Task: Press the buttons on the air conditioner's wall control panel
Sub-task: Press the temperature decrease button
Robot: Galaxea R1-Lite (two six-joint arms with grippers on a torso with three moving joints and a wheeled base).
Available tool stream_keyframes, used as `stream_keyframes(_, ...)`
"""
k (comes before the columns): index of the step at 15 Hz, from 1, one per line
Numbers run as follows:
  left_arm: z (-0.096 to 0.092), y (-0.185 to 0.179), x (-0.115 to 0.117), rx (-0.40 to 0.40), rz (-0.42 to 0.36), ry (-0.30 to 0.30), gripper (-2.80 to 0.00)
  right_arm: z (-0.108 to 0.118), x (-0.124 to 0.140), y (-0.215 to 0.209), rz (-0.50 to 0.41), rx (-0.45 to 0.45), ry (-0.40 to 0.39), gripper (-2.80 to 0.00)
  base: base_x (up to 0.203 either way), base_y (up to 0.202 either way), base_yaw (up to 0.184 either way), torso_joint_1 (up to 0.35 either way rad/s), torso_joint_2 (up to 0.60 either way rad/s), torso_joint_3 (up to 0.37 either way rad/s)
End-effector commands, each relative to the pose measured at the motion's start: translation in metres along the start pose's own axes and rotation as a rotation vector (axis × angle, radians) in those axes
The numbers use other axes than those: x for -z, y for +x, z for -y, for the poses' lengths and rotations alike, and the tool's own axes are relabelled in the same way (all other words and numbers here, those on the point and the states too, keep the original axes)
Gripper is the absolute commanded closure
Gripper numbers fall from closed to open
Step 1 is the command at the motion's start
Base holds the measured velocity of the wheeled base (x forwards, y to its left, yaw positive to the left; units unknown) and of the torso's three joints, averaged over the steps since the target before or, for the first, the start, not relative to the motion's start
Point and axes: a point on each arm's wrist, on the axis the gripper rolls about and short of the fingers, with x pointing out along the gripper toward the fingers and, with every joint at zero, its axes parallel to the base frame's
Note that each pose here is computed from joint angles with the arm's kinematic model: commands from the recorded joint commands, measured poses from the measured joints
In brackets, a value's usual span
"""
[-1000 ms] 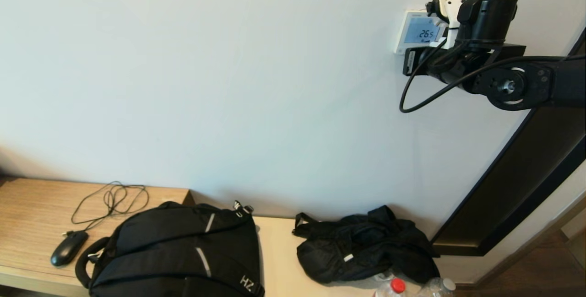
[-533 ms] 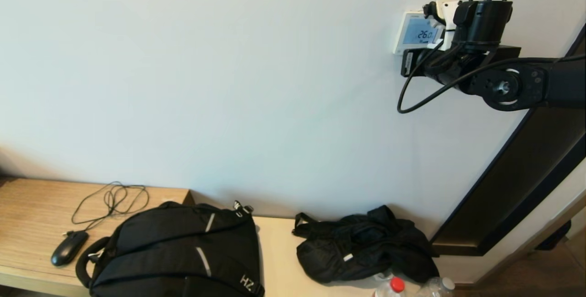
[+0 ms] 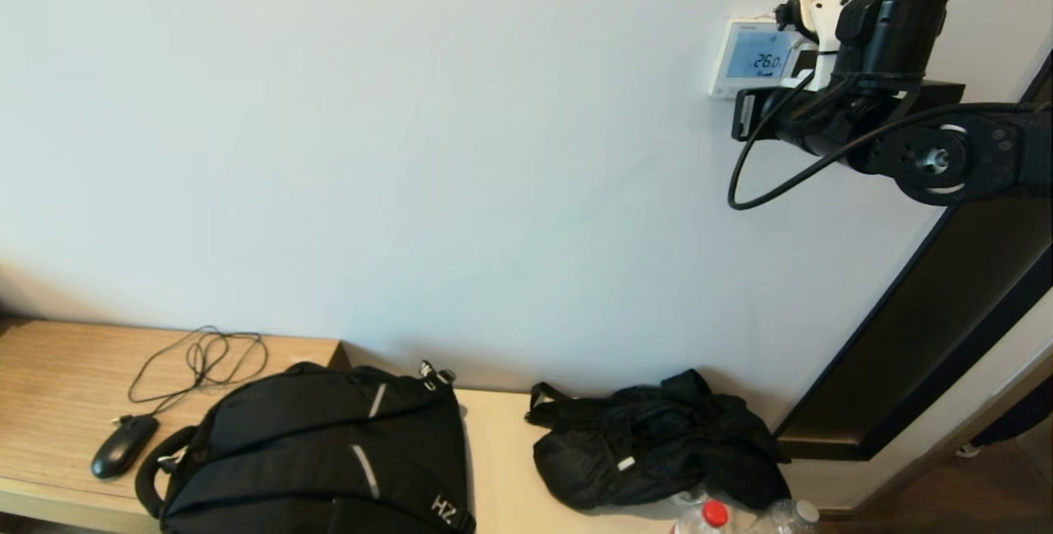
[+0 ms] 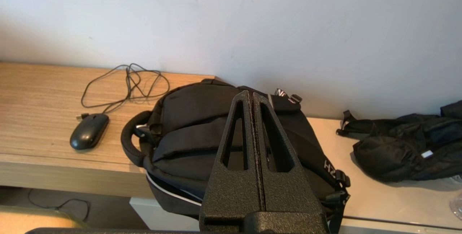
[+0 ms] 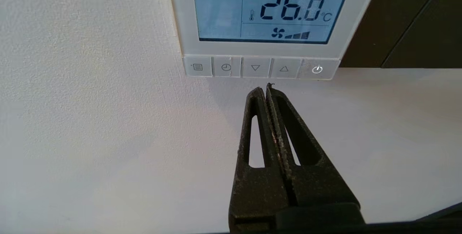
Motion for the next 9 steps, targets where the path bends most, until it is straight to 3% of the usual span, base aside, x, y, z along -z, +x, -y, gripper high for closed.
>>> stream_keyframes(1,0.000,0.000,0.000,-0.001,0.001,0.000,0.00,0.002,-0.004,-0.003,0.010,0.005,0.002,0.00,0.000,0.000,0.000,0.000,0.00,0.000)
stream_keyframes(9,0.000,0.000,0.000,-0.001,0.001,0.000,0.00,-0.003,0.005,0.015,0.001,0.006,-0.001,0.00,0.000,0.000,0.000,0.000,0.00,0.000)
